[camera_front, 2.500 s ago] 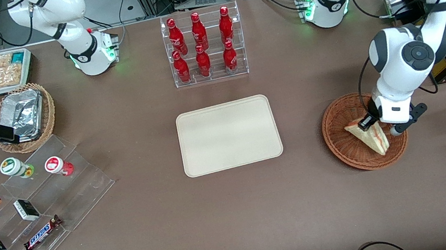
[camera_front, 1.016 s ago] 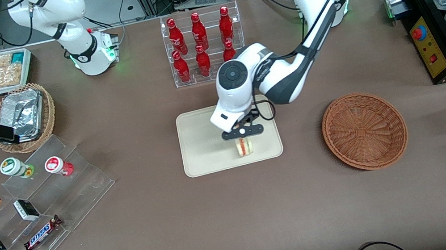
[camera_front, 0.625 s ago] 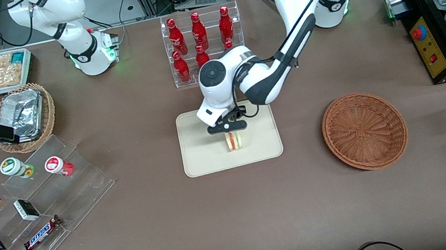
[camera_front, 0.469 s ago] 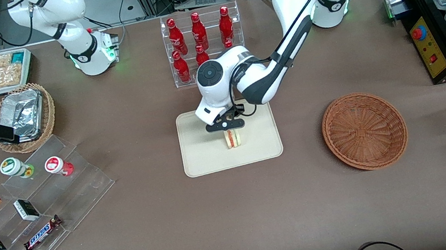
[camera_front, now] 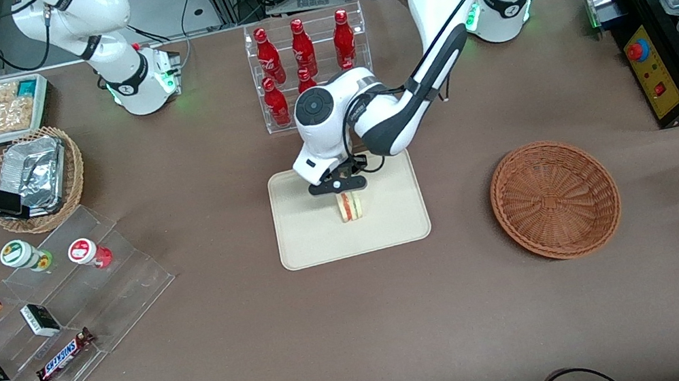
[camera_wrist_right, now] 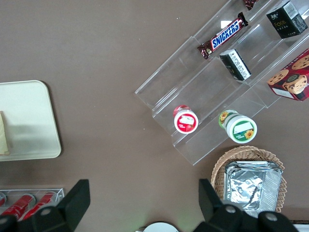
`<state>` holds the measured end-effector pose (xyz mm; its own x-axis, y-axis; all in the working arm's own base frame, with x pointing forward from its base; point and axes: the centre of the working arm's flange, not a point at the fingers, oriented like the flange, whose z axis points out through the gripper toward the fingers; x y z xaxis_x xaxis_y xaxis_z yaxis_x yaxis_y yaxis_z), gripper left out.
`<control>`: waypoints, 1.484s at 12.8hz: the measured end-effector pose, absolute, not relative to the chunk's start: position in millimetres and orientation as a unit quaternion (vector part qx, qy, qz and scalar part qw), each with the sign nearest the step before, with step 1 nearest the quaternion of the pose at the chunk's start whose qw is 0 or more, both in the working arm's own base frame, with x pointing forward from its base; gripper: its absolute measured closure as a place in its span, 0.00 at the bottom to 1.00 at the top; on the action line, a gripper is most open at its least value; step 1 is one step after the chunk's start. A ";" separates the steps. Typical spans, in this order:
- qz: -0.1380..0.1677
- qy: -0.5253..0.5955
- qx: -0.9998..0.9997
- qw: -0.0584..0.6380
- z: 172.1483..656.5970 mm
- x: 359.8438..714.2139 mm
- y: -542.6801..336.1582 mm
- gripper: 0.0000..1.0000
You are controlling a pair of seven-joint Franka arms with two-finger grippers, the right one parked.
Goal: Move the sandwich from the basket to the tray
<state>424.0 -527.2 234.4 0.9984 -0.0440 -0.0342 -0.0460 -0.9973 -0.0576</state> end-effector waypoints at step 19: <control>-0.005 -0.125 -0.992 0.005 485.9 536.4 -366.0 0.00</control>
<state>536.4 -366.0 485.9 0.9688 0.2477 0.0104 0.2478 -0.9688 -0.0095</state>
